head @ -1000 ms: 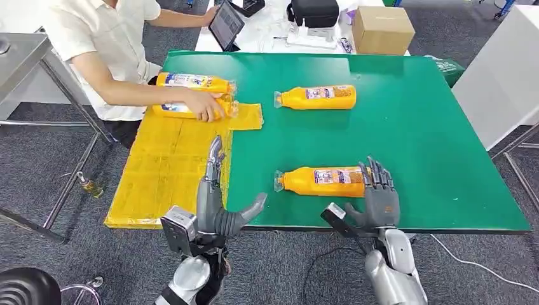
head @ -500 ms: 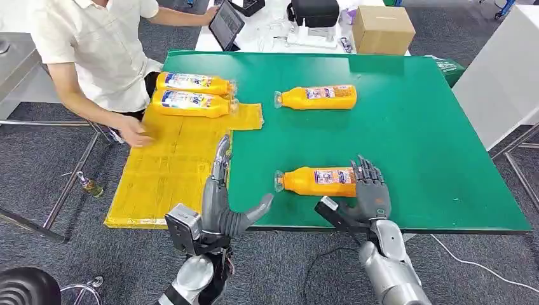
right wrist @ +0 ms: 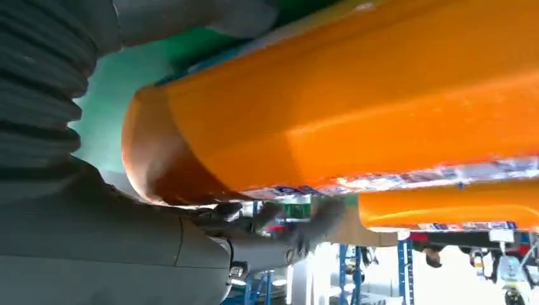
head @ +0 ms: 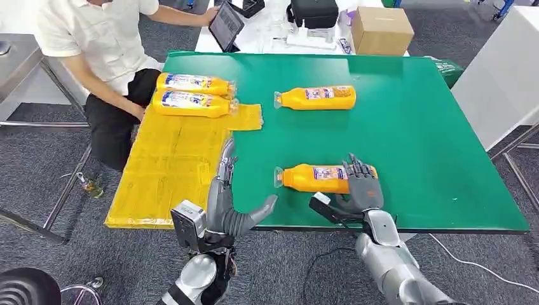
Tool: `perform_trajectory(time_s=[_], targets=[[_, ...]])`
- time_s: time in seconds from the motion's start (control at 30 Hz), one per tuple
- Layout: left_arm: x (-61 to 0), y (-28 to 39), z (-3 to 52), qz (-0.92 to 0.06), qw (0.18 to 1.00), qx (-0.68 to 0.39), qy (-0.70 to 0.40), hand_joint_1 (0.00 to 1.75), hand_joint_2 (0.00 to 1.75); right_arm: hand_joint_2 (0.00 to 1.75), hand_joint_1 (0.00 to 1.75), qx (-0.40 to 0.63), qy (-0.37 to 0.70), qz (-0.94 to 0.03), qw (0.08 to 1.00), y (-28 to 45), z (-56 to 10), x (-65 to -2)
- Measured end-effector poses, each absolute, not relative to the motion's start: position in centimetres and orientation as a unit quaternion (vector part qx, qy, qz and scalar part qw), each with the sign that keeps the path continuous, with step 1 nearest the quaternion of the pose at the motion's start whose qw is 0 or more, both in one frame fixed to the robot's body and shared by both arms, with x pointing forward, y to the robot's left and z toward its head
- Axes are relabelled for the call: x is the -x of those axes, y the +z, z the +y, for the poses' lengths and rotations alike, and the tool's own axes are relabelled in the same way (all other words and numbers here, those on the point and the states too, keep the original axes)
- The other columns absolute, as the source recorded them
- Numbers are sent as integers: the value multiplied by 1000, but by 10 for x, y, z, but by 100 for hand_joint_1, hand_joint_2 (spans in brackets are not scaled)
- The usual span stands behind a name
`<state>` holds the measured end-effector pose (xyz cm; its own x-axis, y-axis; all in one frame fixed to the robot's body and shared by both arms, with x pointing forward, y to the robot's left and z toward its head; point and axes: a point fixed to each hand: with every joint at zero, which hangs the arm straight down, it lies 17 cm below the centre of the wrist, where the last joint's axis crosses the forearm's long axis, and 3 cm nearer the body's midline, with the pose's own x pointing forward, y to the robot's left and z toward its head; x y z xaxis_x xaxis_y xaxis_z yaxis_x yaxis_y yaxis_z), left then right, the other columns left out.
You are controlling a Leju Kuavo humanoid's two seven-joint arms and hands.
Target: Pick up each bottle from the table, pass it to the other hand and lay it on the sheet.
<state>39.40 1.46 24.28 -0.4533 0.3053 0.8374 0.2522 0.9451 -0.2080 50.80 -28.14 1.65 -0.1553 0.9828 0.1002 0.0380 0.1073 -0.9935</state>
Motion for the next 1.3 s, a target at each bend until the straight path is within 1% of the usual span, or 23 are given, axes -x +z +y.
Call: perform_trajectory(time_s=[0.33,0.57,0.67,0.77,1.0,1.07,1.13,1.2,1.3], targets=[[-396,245,14,-852,495,168,27,0,175,175,175,446,520,-552,476,13,-291,-515],[-396,246,13,-850,496,174,28,0,175,175,175,434,565,-516,476,4,-300,-521],[-396,245,12,-848,498,178,28,0,175,175,175,407,544,-546,490,7,-294,-520],[-403,235,15,-826,527,194,51,0,175,175,175,358,497,-598,518,15,-281,-519],[-407,225,17,-810,547,202,68,0,175,175,175,339,471,-619,530,20,-268,-519],[-414,207,16,-774,586,225,88,0,175,175,175,324,452,-638,532,25,-261,-518],[-421,176,14,-716,634,263,127,0,175,175,175,304,422,-662,539,31,-249,-516],[-422,152,16,-677,657,290,160,0,175,175,175,289,392,-683,545,39,-235,-512],[-424,133,21,-650,676,292,188,0,175,175,175,272,365,-704,546,47,-217,-506]])
